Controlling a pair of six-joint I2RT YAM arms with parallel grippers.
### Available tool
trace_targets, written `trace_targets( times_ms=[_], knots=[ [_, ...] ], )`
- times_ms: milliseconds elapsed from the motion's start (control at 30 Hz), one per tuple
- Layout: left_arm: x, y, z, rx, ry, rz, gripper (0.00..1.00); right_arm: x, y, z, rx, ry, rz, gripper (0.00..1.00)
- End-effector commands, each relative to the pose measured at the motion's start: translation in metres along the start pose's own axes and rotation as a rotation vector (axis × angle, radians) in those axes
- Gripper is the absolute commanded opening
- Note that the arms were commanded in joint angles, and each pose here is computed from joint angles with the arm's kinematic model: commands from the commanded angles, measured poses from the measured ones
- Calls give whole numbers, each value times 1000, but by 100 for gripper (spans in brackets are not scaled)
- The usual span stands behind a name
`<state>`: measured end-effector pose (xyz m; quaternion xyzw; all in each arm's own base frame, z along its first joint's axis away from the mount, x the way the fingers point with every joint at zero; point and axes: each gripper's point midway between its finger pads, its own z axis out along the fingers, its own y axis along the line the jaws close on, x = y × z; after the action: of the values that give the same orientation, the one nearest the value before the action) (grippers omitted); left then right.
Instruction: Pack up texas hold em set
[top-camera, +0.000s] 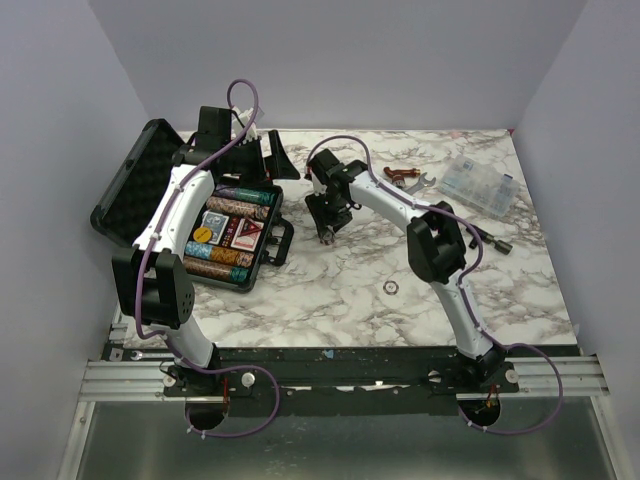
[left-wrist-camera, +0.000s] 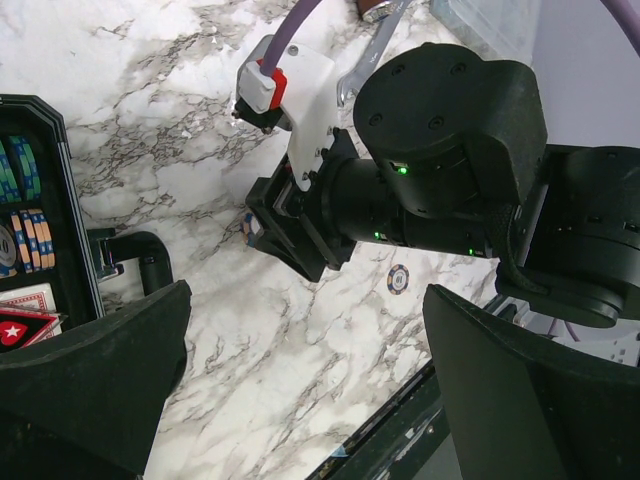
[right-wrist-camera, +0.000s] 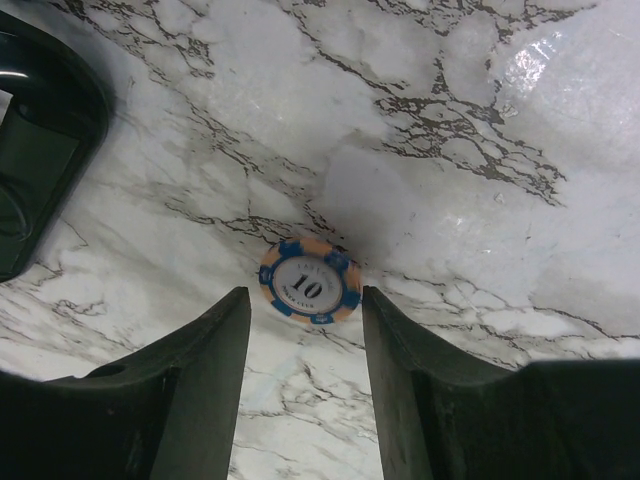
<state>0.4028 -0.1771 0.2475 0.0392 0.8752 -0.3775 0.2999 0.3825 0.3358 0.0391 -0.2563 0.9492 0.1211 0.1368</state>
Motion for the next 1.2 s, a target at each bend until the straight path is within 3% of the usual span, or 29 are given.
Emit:
trace_targets(
  times_ms=[0, 333, 567, 900, 1167],
  knots=[
    [-6, -11, -10, 34, -29, 19, 99, 1, 2, 7, 5, 13, -3, 53],
    [-5, -9, -10, 28, -29, 20, 98, -2, -3, -23, 48, -46, 3, 63],
    [-6, -11, -11, 37, -31, 19, 98, 49, -31, -63, 161, -86, 62, 69],
    [-4, -11, -8, 45, -24, 14, 99, 167, -45, -74, 169, 121, 91, 73],
    [-1, -7, -4, 36, -13, 8, 99, 186, -53, -65, 206, 176, 109, 76]
  ],
)
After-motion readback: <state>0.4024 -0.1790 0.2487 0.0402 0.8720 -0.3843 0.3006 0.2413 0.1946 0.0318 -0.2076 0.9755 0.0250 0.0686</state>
